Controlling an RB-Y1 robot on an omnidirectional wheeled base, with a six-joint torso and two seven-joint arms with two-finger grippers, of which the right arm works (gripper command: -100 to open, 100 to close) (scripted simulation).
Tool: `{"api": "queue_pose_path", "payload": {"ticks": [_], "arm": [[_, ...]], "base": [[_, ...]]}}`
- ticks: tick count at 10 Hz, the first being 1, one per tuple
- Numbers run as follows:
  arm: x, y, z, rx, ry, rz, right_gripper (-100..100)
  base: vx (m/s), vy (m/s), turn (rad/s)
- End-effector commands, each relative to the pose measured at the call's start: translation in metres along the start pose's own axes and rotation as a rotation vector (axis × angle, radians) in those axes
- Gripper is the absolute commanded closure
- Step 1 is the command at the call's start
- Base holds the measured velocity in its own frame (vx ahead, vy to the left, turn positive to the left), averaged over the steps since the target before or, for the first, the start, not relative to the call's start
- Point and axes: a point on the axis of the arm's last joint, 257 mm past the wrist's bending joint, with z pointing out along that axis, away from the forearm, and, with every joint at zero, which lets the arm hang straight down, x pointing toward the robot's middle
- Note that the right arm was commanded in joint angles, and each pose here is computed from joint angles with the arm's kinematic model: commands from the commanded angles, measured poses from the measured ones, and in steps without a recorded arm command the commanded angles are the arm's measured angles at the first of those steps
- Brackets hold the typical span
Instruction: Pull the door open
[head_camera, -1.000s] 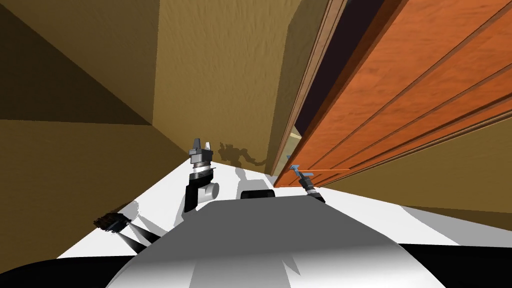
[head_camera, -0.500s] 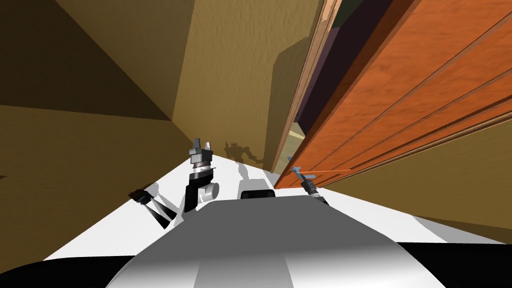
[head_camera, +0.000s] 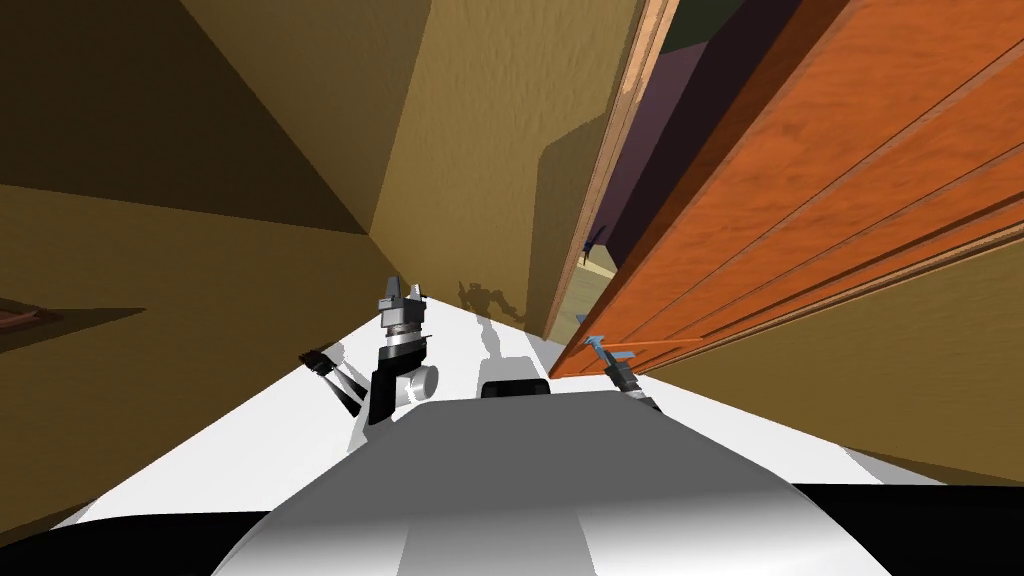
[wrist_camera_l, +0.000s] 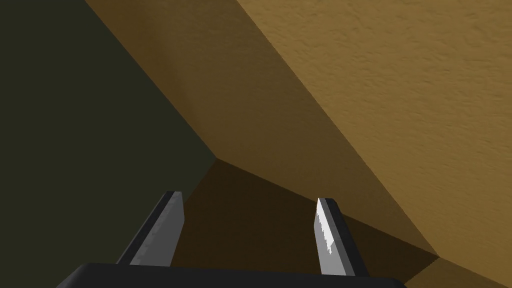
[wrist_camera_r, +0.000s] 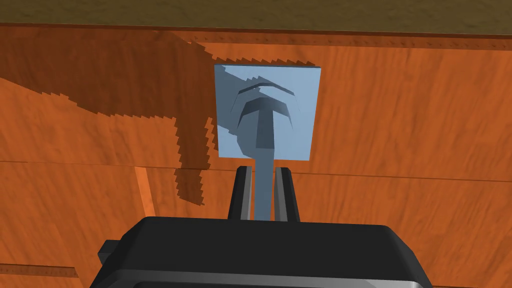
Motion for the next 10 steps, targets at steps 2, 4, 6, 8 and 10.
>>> {"api": "queue_pose_path", "payload": {"ticks": [2, 4, 6, 8, 10], "arm": [[0.001, -0.001, -0.004, 0.001, 0.006, 0.001, 100], [0.0, 0.0, -0.0058, 0.0, 0.009, 0.0, 100], [0.0, 0.0, -0.0076, -0.002, 0.012, -0.001, 100], [-0.001, 0.001, -0.0092, -0.003, 0.015, -0.001, 100], [0.011, -0.004, 0.002, 0.001, 0.017, 0.005, 100]], "base": [[-0.199, -0.073, 0.161], [-0.202, -0.093, 0.172], [-0.202, -0.077, 0.159], [-0.217, -0.068, 0.147], [-0.125, -0.031, 0.076]]}}
